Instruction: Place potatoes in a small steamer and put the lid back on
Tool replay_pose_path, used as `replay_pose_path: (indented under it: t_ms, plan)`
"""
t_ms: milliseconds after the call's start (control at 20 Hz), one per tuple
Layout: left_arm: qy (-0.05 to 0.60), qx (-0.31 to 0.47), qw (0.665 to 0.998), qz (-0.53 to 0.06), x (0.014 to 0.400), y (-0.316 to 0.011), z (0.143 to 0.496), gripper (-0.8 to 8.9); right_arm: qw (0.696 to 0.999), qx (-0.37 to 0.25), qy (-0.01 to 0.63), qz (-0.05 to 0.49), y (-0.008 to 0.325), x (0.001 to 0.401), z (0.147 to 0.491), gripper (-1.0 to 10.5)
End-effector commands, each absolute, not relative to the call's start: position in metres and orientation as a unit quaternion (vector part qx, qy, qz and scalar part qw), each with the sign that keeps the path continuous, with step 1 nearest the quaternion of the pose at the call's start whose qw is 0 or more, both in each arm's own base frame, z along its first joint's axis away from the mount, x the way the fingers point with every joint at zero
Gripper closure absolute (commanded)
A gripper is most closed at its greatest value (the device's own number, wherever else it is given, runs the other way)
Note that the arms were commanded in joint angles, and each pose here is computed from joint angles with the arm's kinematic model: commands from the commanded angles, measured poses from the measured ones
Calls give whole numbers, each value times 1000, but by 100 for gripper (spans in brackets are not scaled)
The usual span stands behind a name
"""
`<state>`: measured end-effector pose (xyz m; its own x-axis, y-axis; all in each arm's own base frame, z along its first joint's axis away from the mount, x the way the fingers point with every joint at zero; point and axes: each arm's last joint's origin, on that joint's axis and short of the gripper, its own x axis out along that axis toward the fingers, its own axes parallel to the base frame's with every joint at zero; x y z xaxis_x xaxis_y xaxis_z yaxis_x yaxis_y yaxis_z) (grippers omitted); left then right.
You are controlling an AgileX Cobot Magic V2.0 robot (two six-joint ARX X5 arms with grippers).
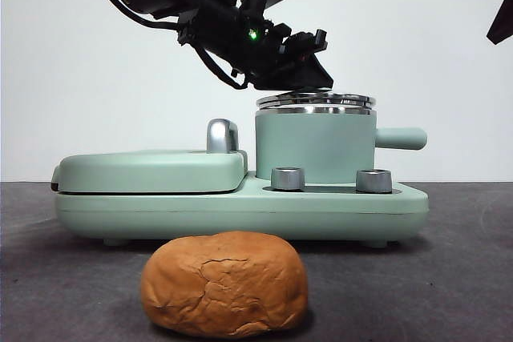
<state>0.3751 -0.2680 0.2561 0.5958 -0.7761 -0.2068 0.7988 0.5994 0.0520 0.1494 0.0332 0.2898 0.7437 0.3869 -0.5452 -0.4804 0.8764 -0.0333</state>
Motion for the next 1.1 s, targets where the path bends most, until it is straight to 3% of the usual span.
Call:
replay_pose_path:
  t_ms: [50, 350, 600, 800, 1100]
  plan:
    - [20, 66, 896, -439, 370, -265, 294, 799, 932, -86, 262, 235, 34, 150, 295, 615]
    - [4, 63, 899, -434, 339, -239, 354, 798, 930, -85, 267, 236, 34, 150, 294, 615]
    - [54, 76, 912, -399, 296, -204, 397, 798, 929, -85, 269, 238, 34, 149, 294, 615]
    - [73, 80, 919, -380, 266, -177, 403, 796, 926, -89, 270, 250, 38, 148, 294, 615]
    - [97, 43, 936, -337, 204, -134, 376, 796, 919, -95, 269, 271, 45, 146, 293, 615]
